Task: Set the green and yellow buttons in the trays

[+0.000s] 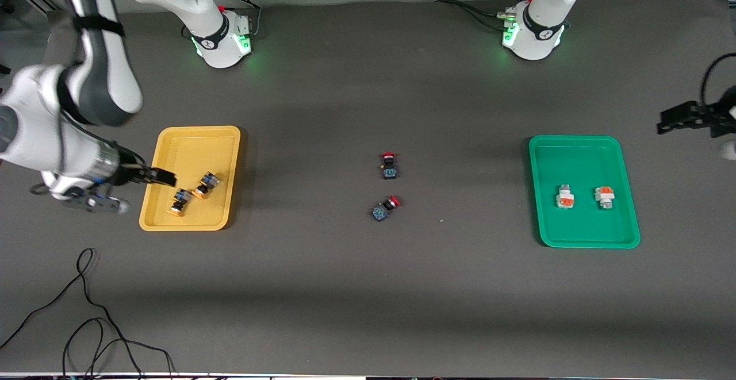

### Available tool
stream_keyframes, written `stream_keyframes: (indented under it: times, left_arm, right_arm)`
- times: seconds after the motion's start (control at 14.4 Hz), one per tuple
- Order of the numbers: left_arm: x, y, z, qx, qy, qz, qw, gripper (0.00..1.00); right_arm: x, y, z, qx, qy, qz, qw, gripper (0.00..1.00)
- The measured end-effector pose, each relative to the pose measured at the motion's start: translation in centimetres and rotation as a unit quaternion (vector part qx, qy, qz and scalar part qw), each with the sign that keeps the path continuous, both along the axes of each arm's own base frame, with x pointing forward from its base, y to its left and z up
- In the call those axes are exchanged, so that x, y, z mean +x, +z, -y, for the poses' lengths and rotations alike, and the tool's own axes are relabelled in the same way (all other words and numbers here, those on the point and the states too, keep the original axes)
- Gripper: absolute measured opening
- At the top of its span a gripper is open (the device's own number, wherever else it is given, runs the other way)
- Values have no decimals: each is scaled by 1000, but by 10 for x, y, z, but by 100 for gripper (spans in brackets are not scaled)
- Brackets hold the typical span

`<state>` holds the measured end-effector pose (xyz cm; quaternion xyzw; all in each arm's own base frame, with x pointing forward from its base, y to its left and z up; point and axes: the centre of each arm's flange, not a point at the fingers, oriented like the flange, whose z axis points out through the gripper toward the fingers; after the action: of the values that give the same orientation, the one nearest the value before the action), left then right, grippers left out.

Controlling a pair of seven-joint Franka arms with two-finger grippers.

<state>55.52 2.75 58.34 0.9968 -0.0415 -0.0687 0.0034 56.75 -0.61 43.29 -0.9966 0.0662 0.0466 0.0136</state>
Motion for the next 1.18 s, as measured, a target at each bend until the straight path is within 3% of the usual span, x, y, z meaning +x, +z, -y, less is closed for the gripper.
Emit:
stream_keyframes:
  times: [0.35, 0.76, 1.18]
  left_arm:
    - [-6, 11, 58, 3, 3, 8, 1000, 100]
    - [-10, 20, 61, 1, 1, 16, 1000, 100]
    - [-10, 20, 61, 1, 1, 16, 1000, 100]
  right_arm:
    - [-25, 54, 1, -3, 31, 10, 999, 100]
    - [-44, 93, -13, -30, 76, 20, 996, 100]
    - [-46, 155, -5, 9, 105, 33, 994, 100]
